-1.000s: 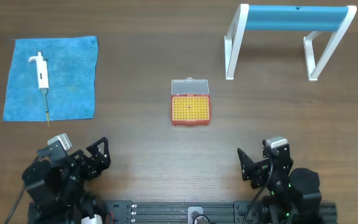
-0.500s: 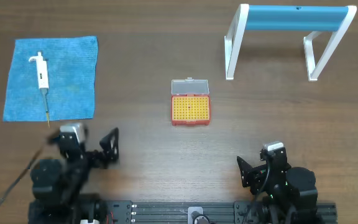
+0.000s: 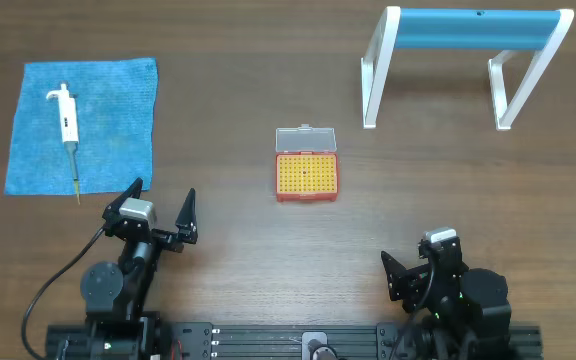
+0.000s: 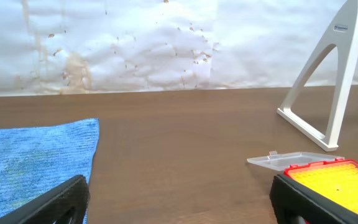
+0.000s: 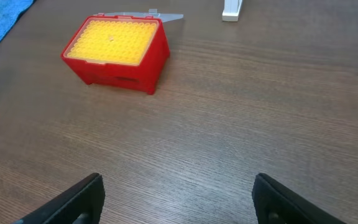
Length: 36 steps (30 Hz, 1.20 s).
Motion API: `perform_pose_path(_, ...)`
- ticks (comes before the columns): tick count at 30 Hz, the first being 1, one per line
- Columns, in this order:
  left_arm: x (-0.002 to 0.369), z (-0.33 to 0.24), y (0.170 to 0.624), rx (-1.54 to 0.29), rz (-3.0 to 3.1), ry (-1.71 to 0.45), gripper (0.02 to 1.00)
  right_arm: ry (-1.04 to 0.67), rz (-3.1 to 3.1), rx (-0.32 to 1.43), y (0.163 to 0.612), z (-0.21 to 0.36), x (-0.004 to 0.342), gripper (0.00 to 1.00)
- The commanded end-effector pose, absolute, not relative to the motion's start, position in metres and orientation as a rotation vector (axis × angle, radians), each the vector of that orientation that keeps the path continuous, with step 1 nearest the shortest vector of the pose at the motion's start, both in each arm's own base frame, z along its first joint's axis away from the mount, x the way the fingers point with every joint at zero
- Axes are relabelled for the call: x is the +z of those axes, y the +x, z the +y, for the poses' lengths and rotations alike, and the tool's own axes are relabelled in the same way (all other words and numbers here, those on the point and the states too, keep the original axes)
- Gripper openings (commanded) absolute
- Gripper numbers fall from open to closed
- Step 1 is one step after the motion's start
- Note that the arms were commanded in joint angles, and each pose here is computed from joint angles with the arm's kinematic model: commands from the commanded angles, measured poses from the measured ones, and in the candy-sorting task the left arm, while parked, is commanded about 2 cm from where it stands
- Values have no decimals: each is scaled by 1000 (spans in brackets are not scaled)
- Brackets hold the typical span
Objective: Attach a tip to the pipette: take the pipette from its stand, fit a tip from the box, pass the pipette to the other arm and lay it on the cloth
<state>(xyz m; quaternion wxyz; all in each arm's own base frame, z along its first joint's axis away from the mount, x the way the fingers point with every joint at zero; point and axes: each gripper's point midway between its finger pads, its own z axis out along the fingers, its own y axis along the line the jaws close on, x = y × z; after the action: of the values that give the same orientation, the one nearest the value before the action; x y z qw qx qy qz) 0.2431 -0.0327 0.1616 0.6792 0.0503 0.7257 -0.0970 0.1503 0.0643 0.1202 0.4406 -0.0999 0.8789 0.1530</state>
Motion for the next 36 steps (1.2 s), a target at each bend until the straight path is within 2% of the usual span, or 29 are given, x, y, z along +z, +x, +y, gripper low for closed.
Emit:
perform_pose_path(1, 162, -31, 243, -221, 1626, 93, 941, -229, 2179, 371, 151, 62, 120, 768)
perform_pose_path(18, 162, -31, 243, -222, 1626, 93, 941, -229, 2179, 371, 151, 62, 120, 770)
perform_pose_path(20, 162, -31, 243, -221, 1626, 93, 941, -216, 2151, 264, 159, 49, 124, 770)
perform_pose_path(23, 162, -31, 243, -221, 1626, 94, 941, -88, 1867, 11, 205, 13, 175, 770)
perform_pose_path(24, 162, -31, 243, -221, 1625, 93, 941, -112, 1764, -57, 219, 9, 185, 770)
perform_pose_path(26, 162, -31, 243, -221, 1626, 94, 941, -129, 1633, -87, 234, 10, 193, 770)
perform_pose_path(28, 162, -31, 243, -221, 1626, 94, 941, -175, 1569, -30, 241, 23, 187, 770)
perform_pose_path(31, 162, -31, 243, -221, 1626, 94, 941, -157, 1609, -52, 246, 16, 163, 770)
perform_pose_path(36, 162, -31, 243, -221, 1626, 93, 941, -95, 1636, -89, 246, -3, 158, 770)
